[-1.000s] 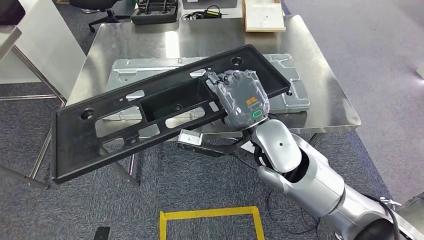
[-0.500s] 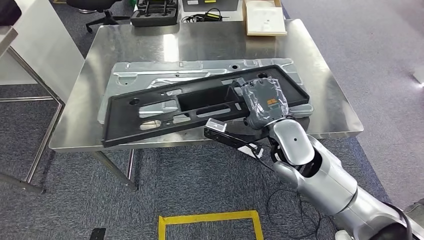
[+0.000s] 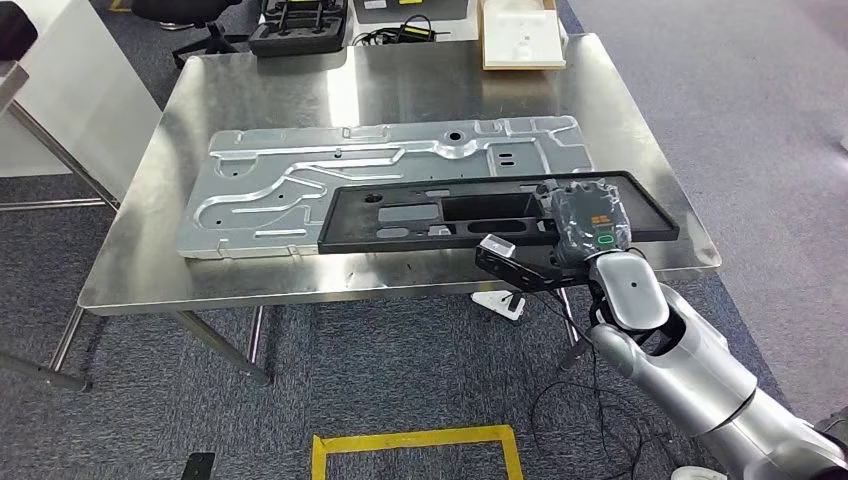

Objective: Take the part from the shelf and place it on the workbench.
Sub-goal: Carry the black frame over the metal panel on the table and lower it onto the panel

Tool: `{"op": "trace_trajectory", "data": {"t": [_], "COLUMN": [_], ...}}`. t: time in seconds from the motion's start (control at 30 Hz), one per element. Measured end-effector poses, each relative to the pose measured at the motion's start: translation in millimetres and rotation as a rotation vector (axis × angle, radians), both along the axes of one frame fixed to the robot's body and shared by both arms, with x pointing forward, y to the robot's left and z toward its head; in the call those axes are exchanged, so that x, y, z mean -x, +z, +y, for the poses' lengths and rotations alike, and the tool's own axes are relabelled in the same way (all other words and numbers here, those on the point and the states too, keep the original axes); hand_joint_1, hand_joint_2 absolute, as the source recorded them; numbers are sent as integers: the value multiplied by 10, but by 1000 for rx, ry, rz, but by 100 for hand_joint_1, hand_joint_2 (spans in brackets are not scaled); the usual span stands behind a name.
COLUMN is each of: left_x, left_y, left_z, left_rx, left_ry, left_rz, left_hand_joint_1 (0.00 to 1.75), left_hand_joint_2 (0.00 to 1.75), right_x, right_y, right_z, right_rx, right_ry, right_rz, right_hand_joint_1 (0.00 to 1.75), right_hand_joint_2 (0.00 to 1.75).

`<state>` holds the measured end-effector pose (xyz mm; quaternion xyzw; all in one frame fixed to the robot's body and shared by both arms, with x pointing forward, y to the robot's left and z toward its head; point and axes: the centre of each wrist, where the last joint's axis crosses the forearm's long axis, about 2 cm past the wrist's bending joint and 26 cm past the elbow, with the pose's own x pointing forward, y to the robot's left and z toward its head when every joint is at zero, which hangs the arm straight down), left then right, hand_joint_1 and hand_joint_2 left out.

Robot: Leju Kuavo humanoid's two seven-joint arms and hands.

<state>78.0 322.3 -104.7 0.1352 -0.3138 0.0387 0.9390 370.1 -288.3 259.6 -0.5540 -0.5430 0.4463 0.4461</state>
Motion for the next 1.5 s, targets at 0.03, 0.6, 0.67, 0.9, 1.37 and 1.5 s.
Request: {"op": "trace_trajectory", "data": {"t": [0.03,0.6,0.67,0.9,1.37,1.5], "left_x": [-2,-17,-12,-22,-29,-19], "left_y": [1,8,7,10,14,13], "left_z": [2,72,72,85,128,136], "left_rx": [0,-21,-22,-26,-27,-26], "left_ry": [1,-2,-3,-7,-22,-31], "left_rz": [4,19,15,16,28,24], "left_hand_joint_1": [0,0,0,0,0,0], "left_hand_joint_2": [175,175,175,175,175,175], "right_x": [-6,-6,-8,-26,-32,-31], "right_y": [-10,-247,-278,-343,-374,-400], "right_z": [-34,-296,-296,-244,35,74], "right_rx": [0,10,21,86,192,204], "right_ry": [-12,-77,-75,-56,12,19], "right_rz": [4,60,64,53,49,56], "right_hand_joint_1": [175,175,175,175,175,175], "right_hand_joint_2": [175,175,175,175,175,175]}}
